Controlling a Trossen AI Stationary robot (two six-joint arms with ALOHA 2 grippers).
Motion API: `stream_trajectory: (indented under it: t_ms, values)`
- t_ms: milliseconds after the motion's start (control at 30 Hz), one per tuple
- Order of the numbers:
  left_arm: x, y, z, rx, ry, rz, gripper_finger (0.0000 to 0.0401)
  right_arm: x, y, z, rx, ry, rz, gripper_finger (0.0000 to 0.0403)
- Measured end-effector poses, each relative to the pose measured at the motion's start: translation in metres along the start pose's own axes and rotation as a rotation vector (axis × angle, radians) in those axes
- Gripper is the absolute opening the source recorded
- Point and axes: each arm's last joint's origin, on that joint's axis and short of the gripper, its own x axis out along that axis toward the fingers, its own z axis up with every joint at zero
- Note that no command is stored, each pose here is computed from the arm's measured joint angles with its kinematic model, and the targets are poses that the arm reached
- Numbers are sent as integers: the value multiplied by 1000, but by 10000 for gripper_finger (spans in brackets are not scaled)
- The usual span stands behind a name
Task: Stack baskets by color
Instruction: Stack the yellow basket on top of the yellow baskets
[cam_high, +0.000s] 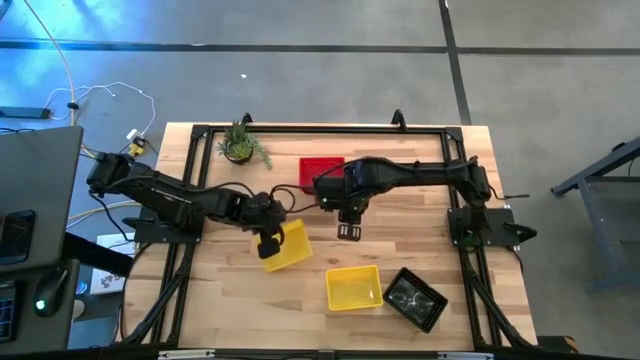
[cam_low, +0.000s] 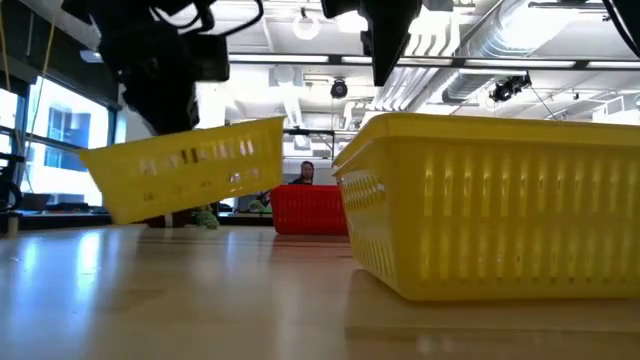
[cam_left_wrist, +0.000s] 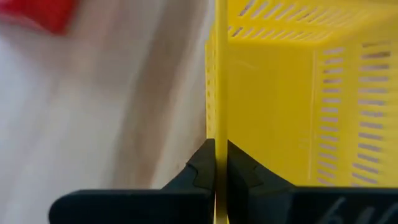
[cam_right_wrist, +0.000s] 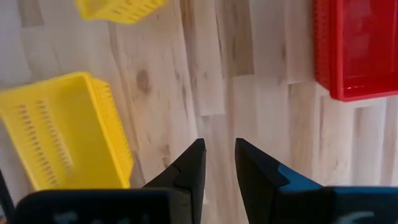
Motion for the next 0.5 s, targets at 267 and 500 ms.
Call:
stream_trajectory:
  t_ms: [267,500]
  values:
    - [-13,-6,17,4,-182,228,0,-1,22,5,72,-129,-109,73]
    - [-19,-6,23,-22,-285,375,0,-4,27,16,97,-300,-215,73]
